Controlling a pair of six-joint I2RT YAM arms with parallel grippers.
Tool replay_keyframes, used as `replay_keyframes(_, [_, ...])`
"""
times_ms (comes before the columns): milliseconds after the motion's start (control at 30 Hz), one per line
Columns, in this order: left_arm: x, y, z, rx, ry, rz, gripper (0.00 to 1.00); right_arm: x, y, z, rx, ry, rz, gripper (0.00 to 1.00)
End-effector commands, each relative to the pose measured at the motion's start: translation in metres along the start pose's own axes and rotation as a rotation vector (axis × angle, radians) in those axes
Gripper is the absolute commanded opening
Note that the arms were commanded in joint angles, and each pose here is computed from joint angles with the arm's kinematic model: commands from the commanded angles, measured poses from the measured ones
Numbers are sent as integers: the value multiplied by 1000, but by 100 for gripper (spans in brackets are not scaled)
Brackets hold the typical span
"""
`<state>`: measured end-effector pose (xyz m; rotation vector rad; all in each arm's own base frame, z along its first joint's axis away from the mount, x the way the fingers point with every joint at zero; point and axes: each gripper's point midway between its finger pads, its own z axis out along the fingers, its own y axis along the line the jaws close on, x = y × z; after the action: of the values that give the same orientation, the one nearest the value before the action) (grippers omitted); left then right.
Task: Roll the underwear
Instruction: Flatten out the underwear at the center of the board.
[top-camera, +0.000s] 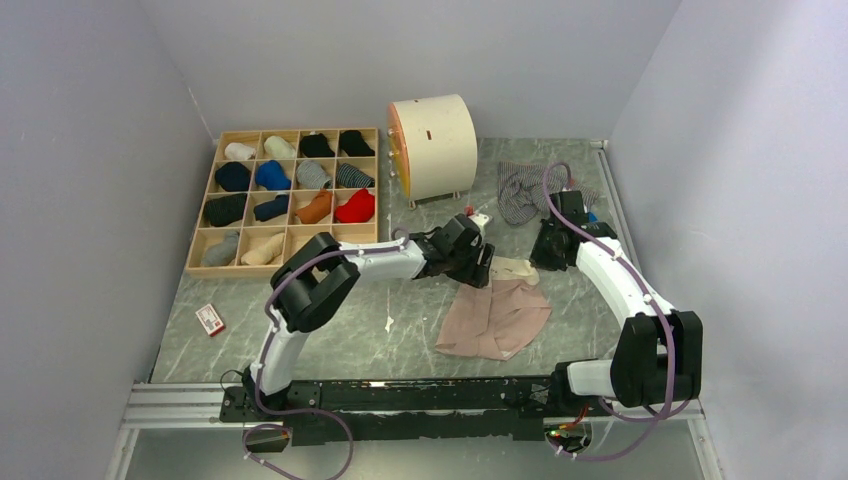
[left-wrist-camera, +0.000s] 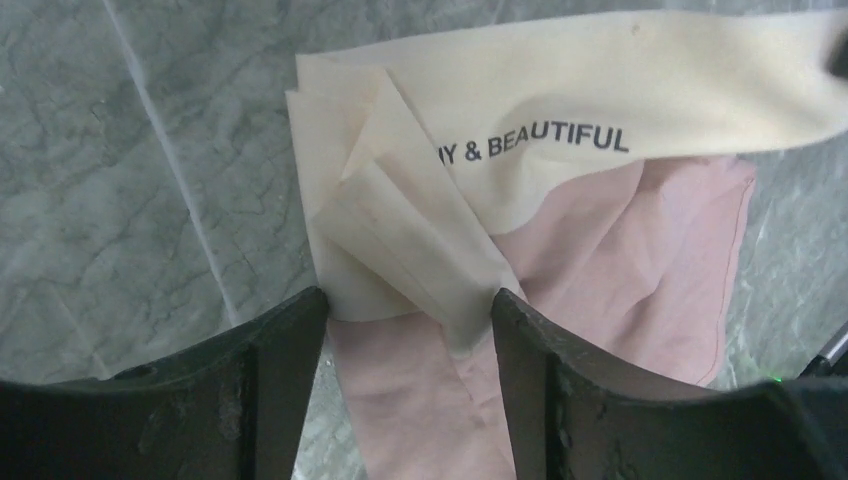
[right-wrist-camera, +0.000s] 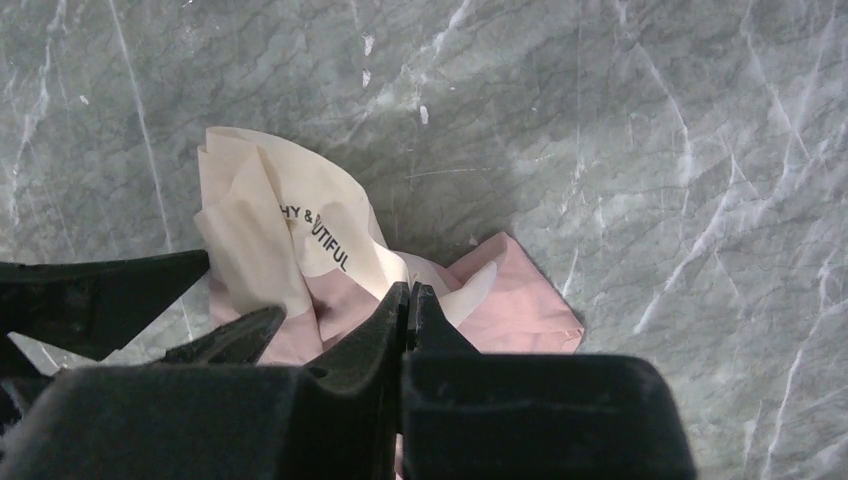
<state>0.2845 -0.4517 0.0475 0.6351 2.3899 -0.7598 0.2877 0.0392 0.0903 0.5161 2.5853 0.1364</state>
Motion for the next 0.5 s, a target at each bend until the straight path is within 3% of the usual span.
replay_keyframes(0, [-35,-19,0,53,-81,-53,65,-15,7,-10,-39,-59,3,0])
replay_keyframes(267, [-38,-26,2,83,-87,-55,63,-12,9,-8,-58,-48,5,0])
replay_keyframes(467, [-35,-23,6,65,-63,-50,53,-10,9,-6,-60,-43,5,0])
